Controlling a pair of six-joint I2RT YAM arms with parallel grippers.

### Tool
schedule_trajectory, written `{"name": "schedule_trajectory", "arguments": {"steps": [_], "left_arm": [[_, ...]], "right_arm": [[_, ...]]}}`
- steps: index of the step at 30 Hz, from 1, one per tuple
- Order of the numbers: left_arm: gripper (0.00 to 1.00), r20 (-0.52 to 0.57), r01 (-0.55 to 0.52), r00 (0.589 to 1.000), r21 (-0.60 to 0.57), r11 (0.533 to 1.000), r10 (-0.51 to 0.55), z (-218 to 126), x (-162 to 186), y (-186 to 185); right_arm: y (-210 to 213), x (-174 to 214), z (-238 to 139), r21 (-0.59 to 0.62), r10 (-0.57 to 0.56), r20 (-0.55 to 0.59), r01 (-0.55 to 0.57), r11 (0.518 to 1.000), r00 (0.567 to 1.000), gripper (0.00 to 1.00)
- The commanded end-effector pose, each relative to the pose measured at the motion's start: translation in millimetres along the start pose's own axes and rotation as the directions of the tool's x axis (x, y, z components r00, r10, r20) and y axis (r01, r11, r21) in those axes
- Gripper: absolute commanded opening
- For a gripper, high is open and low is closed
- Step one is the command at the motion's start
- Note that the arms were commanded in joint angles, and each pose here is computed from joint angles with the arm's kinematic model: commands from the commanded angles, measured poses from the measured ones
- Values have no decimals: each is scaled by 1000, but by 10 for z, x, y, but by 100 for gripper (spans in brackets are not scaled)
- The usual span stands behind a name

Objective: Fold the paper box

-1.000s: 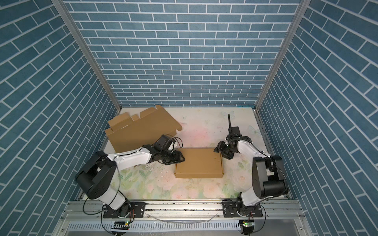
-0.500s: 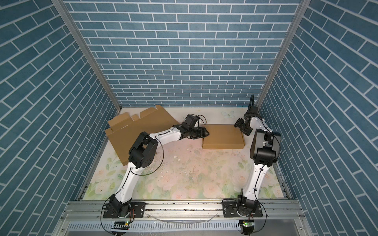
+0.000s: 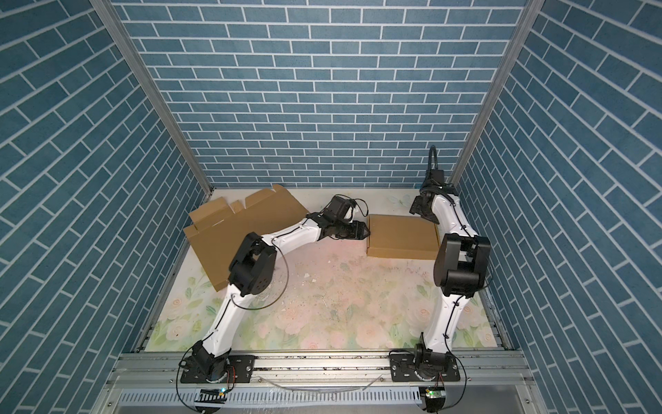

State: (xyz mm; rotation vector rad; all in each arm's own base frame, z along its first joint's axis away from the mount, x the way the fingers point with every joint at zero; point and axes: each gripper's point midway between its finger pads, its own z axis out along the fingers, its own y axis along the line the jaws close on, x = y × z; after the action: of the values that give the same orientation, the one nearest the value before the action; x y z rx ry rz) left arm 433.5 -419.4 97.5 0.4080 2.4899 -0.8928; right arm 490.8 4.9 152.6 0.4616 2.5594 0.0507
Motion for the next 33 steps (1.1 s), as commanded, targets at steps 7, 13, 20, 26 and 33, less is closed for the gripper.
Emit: {"name": "schedule_trajectory", "arguments": {"steps": [7, 13, 20, 26, 33], "left_arm": [[100, 203, -51, 968, -423, 905, 149, -2049, -42, 1083], [100, 336, 151, 942, -489, 859, 26, -2967, 164, 1670], [81, 402, 352, 893, -343, 871, -203, -3278, 359, 2052], [78, 410, 359, 887, -328, 874, -211, -3273, 439, 2027], [77, 419, 349, 888, -343, 872, -191, -3340, 485, 1992]], "right_arm": [[1807, 915, -377, -326, -25, -30, 14, 945, 999, 65], [2829, 1673, -376, -495, -61, -116, -4, 869, 991, 67], [3504, 2222, -114, -571, -43, -266, -122, 812, 963, 69], [3700, 2388, 240, -546, 30, -347, -228, 806, 937, 63], [3897, 2515, 533, -526, 136, -399, -348, 776, 907, 49]]}}
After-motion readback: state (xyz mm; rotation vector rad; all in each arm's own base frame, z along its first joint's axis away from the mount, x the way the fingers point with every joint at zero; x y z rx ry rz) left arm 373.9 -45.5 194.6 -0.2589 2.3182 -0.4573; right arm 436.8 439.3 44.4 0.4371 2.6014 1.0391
